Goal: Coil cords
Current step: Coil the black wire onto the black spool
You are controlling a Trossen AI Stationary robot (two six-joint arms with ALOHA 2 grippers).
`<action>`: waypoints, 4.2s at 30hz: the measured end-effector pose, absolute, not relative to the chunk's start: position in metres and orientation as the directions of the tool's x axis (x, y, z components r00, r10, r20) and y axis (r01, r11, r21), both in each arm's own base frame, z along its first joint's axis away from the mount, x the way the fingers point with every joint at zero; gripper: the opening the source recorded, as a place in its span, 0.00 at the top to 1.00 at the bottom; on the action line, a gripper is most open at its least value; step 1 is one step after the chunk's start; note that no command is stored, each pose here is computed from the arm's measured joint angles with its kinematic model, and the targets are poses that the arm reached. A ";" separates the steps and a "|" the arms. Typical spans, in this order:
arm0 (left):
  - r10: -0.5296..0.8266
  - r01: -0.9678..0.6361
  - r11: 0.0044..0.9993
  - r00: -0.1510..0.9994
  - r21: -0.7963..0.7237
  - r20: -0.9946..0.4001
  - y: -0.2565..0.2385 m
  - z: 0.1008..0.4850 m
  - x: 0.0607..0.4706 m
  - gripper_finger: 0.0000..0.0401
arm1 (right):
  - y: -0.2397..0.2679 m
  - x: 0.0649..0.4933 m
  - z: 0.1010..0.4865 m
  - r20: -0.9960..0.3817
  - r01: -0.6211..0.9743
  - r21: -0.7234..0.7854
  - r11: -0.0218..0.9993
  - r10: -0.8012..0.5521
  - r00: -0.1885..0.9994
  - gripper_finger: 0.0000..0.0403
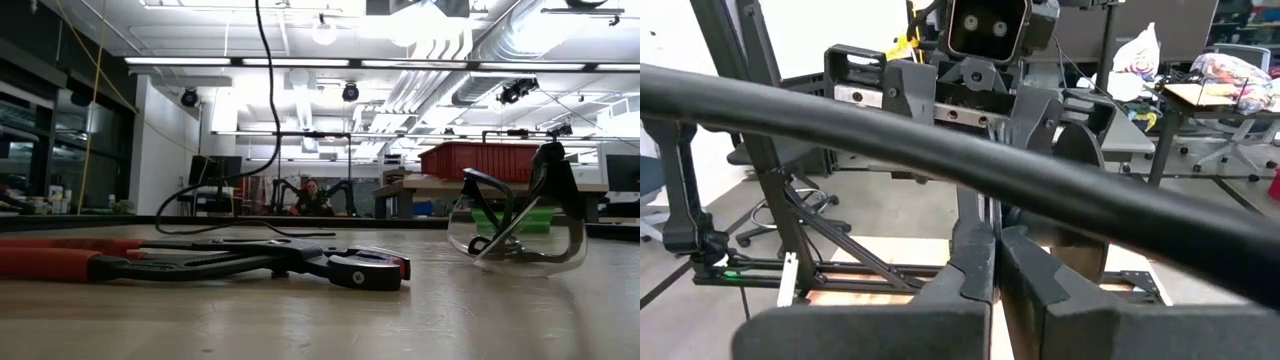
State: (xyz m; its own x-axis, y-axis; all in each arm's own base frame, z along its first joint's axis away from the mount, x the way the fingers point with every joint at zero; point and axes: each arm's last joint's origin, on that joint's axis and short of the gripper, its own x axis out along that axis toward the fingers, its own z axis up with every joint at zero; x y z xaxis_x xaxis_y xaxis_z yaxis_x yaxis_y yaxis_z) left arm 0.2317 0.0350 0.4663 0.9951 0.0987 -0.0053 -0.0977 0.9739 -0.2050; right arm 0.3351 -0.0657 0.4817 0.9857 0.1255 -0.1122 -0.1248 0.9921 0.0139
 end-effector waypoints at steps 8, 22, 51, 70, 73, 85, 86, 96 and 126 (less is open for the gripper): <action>0.125 -0.125 0.968 0.992 -0.220 -0.013 0.036 0.464 0.235 0.82 | -0.066 0.335 0.482 -0.113 -0.126 0.014 0.992 0.126 0.986 1.00; 0.161 -0.154 0.944 0.987 -0.291 0.000 0.039 0.466 0.232 0.99 | -0.067 0.335 0.482 -0.110 -0.086 0.031 0.996 0.089 0.990 0.99; 0.400 0.002 0.670 0.842 -0.743 0.363 0.070 0.511 0.184 1.00 | -0.066 0.423 0.439 0.101 0.059 0.109 0.992 -0.070 0.992 0.55; 0.383 0.055 0.644 0.840 -0.763 0.383 0.071 0.511 0.191 1.00 | -0.060 0.460 0.404 0.139 0.215 0.002 0.977 -0.214 0.967 0.55; 0.371 0.060 0.637 0.850 -0.768 0.374 0.072 0.509 0.196 1.00 | -0.060 0.461 0.402 0.137 0.220 -0.003 0.976 -0.217 0.966 0.55; 0.361 0.078 0.637 0.849 -0.767 0.386 0.073 0.509 0.199 1.00 | -0.060 0.462 0.398 0.109 0.221 -0.007 0.975 -0.219 0.970 0.83; 0.361 0.081 0.639 0.847 -0.765 0.391 0.073 0.509 0.199 1.00 | -0.059 0.462 0.398 0.109 0.208 0.003 0.978 -0.207 0.972 0.91; 0.353 0.093 0.639 0.847 -0.763 0.399 0.073 0.510 0.198 1.00 | -0.057 0.459 0.400 0.074 0.147 0.089 0.985 -0.154 0.985 0.99; 0.073 -0.013 0.216 0.997 -0.976 0.003 0.060 0.481 0.163 1.00 | -0.068 0.351 0.477 -0.074 0.039 -0.067 0.997 -0.044 0.996 1.00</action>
